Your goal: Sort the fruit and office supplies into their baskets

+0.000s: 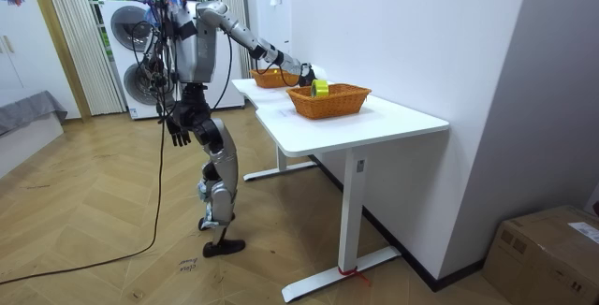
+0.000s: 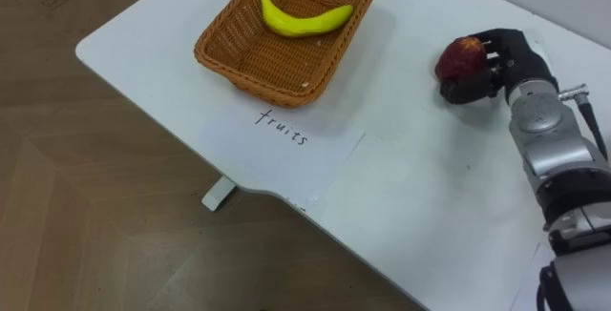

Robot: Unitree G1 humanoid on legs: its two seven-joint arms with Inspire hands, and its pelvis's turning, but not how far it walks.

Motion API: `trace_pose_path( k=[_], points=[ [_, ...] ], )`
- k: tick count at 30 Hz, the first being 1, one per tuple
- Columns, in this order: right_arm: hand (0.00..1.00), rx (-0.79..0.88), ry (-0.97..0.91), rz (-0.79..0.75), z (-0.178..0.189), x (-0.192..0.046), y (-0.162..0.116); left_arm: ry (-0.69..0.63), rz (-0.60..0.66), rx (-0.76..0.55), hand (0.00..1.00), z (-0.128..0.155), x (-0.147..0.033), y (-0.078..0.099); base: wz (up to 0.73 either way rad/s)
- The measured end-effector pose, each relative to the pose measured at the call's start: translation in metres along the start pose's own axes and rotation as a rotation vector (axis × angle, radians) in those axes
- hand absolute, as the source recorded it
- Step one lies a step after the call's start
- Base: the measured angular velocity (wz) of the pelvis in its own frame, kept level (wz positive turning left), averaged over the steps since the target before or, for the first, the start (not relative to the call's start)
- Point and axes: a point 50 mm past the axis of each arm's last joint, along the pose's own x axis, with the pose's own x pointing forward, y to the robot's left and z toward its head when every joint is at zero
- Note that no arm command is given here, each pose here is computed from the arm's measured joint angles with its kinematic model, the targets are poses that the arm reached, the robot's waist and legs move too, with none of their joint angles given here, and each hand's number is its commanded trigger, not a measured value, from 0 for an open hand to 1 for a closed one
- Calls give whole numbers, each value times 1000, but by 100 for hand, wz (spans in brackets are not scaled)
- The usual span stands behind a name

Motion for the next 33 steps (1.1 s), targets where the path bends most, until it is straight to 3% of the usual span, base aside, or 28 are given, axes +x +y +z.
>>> trace_pose_path(
  k=[17, 33],
  points=[
    [100, -96, -6, 124, -8, -8, 17, 27, 13, -20, 0, -15, -7, 3, 6],
    [100, -222, -209, 260, 18, -33, 39, 93, 11, -41, 0, -43, -18, 3, 4]
  ],
)
